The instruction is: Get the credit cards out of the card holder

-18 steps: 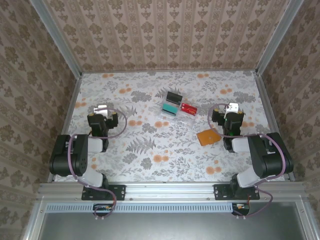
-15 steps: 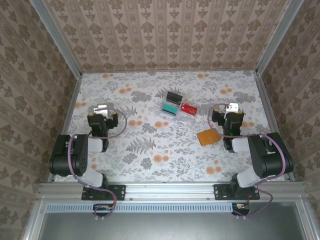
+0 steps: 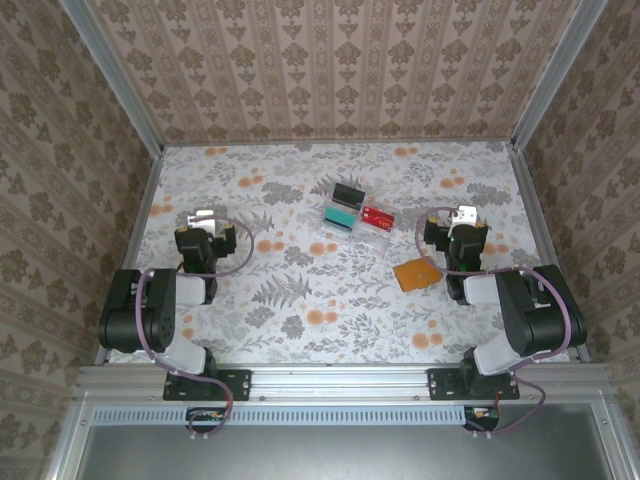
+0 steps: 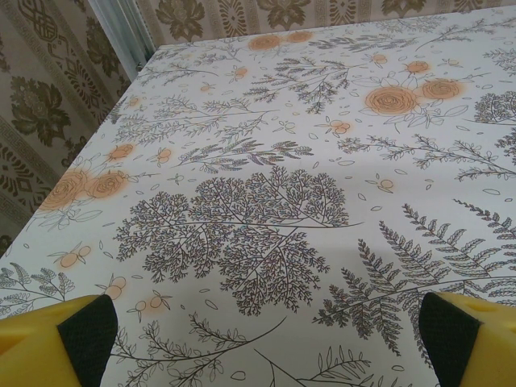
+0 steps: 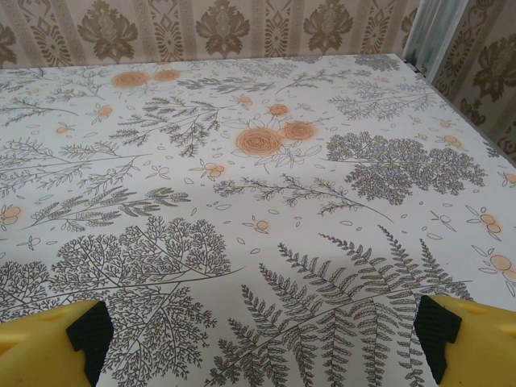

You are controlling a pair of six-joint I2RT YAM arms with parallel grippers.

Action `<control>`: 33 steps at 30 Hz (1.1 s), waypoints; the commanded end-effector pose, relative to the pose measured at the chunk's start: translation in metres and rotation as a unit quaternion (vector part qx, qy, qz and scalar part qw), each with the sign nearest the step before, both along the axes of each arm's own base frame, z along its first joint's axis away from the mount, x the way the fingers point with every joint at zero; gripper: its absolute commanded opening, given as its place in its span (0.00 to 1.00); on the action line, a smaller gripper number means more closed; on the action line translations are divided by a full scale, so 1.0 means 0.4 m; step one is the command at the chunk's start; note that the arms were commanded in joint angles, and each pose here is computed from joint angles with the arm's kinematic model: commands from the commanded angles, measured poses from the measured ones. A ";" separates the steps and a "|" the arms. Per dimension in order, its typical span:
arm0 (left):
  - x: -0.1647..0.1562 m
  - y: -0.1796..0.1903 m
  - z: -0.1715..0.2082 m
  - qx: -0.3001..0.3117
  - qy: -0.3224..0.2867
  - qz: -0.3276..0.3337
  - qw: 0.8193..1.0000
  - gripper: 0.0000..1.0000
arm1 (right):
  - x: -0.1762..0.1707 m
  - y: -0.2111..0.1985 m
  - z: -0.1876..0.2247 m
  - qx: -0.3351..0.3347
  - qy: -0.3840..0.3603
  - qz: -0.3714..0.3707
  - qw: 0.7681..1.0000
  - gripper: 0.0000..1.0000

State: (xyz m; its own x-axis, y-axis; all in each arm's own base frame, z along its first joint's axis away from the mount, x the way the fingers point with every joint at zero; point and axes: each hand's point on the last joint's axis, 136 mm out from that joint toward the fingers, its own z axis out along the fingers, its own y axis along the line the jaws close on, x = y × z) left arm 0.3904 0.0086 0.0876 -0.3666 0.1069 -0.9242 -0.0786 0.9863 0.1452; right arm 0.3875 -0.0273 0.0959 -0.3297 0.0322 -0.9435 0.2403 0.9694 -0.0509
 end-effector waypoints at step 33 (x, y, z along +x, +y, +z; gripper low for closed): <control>-0.170 -0.085 0.230 -0.234 0.103 0.014 0.967 1.00 | -0.185 0.044 0.205 0.216 0.137 -0.082 0.963 1.00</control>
